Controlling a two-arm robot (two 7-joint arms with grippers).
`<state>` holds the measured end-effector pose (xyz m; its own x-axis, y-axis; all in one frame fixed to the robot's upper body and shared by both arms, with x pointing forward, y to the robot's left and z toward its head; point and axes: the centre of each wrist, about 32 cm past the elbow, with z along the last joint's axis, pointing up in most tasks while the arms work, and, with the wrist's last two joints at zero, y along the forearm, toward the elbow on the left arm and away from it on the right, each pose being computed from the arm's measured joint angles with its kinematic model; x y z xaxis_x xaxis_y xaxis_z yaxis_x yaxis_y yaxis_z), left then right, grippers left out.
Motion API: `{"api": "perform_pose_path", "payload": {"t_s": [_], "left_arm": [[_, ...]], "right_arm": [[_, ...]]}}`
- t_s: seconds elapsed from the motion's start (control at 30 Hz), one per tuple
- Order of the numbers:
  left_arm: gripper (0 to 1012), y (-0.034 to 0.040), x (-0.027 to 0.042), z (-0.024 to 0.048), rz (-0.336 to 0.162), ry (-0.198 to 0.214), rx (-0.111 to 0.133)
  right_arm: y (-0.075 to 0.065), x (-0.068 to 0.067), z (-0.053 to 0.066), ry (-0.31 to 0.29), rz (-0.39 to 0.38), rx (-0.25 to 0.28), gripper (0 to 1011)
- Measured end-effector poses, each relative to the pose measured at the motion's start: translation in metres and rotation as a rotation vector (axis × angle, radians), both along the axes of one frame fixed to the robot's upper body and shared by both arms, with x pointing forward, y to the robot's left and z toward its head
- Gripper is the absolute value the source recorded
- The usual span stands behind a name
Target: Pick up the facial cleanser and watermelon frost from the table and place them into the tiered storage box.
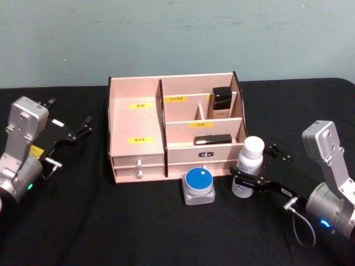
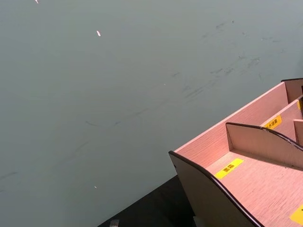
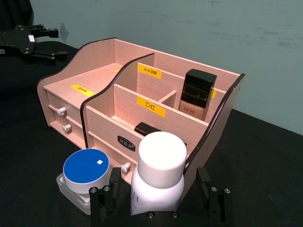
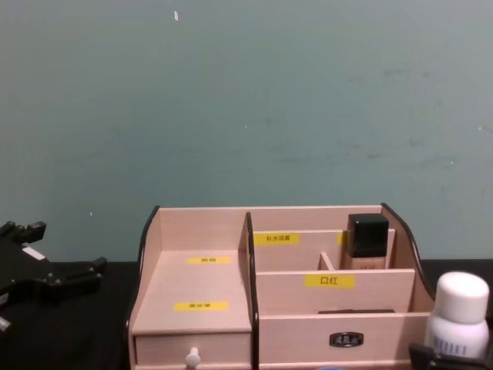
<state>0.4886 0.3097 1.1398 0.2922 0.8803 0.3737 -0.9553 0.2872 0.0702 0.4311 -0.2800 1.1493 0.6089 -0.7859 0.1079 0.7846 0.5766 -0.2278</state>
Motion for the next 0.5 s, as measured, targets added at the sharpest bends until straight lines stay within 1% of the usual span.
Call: {"api": "perform_pose_path", "payload": {"t_s": [0.27,0.5], "left_arm": [[1010,0.0000,0.0000,0.0000,0.000,0.000,0.000],[1010,0.0000,0.0000,0.0000,0.000,0.000,0.000]], "right_arm": [[-0.0005,-0.0007,0.0001,0.001,-0.001,0.001,1000],[-0.0007,-0.0010,0.0004,0.001,-0.001,0.003,860]]}}
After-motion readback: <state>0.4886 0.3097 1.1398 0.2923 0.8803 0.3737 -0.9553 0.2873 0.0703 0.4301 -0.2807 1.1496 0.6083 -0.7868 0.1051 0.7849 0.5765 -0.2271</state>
